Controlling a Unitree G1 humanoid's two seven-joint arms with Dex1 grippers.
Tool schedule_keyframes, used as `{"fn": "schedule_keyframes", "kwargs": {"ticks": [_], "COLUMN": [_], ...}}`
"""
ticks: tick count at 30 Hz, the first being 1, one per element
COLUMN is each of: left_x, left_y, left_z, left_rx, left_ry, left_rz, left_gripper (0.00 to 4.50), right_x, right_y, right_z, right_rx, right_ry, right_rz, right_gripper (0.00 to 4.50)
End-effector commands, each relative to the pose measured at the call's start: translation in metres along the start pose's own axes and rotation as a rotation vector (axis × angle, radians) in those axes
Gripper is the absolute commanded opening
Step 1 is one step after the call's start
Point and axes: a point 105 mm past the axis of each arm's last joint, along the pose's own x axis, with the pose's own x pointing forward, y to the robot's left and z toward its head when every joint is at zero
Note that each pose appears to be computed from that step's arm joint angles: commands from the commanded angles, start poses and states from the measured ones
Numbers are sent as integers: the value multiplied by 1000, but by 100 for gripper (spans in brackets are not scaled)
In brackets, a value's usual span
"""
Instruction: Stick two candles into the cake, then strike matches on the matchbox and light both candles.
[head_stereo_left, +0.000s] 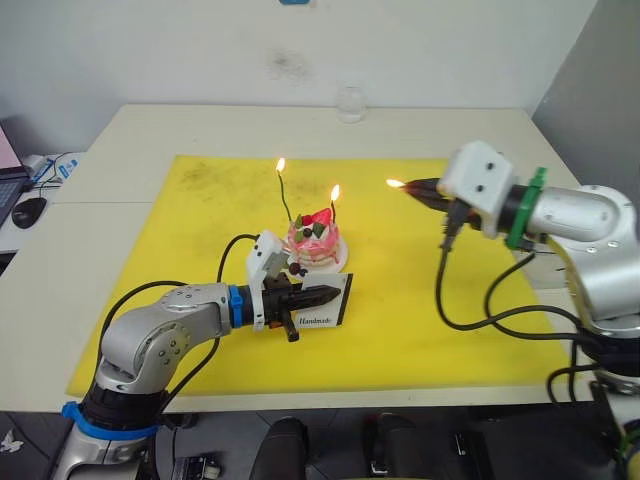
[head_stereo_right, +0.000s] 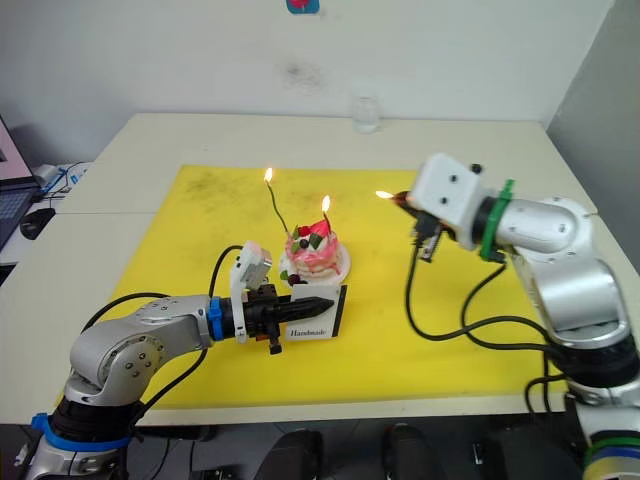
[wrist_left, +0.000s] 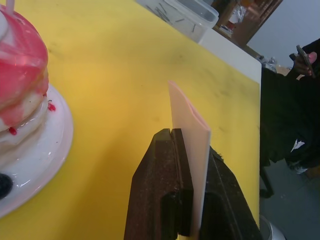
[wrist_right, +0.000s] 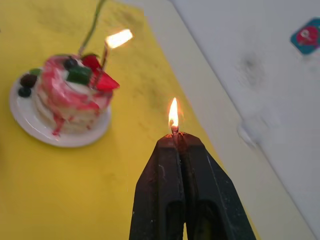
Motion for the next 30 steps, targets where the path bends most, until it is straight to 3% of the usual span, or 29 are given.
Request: {"fn": "schedule_keyframes", "kwargs": {"ticks": [1,2,5,7,16,20,30], "left_x": [4,5,9,11,15,14,12], "left_y": [-6,-7,-13,-15,-17,-16,-14], "left_z": [3,3,-2,-3,-9,-9,-10], "left_rx": [15,13,-10,-22,-47,-48,-53], "left_ry": [-18,-21,-36,-46,-75,-83,-83], "left_rz": [-17,-18,-24,-23,-8,4,16], "left_gripper": [0,0,0,0,0,0,0], "right_x": [-25,-30,-68,-87,-103,-102,-100], "right_y": [-31,-36,-66,-76,-72,-69,-92], "right_z": [-24,-32,-92,-114,-161,-167,-131], "right_rx": [-3,4,146,239,512,536,405], "right_ry": [101,134,328,377,444,451,312], "right_rz": [-151,-172,-382,-484,-620,-629,-684], "right_gripper": [4,4,4,4,4,89,447]}}
